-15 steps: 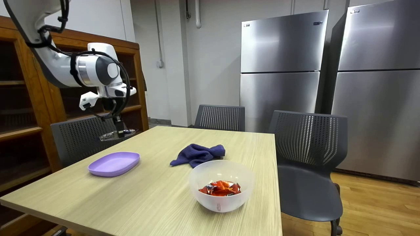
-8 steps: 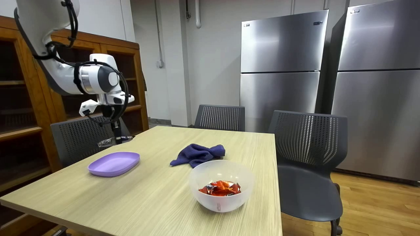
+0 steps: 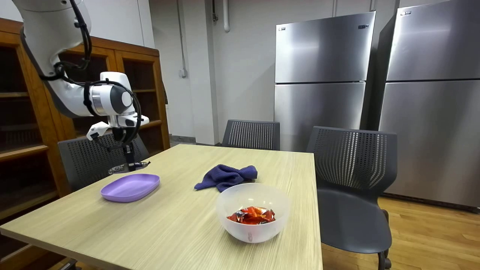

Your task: Put the orange packet in the bowl on the right then put the dark blue packet on the purple plate.

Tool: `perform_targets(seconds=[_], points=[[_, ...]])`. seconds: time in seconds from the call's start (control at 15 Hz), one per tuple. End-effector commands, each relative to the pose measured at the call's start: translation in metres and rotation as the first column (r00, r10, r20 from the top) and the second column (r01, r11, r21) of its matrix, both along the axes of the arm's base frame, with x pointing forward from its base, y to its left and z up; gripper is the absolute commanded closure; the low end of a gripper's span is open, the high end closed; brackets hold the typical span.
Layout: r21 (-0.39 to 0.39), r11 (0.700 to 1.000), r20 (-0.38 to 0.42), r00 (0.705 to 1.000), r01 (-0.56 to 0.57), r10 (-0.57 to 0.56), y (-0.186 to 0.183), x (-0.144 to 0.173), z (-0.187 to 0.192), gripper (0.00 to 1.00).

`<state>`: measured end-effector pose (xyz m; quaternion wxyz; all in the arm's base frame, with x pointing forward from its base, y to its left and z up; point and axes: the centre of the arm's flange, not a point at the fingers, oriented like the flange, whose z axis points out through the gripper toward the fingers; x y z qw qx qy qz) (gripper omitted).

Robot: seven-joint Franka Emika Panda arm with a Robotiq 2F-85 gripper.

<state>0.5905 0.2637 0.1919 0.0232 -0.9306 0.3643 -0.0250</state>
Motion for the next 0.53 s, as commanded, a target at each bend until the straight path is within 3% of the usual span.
perform_targets(seconds=[0.0,0.47], points=[[-0.037,0.999,-0.033,0.999,0.031,-0.032,0.009,0.014,-0.011,0.94],[-0.061,0.997,-0.078,0.996,0.037,-0.041,0.004,0.015,-0.034,0.94]])
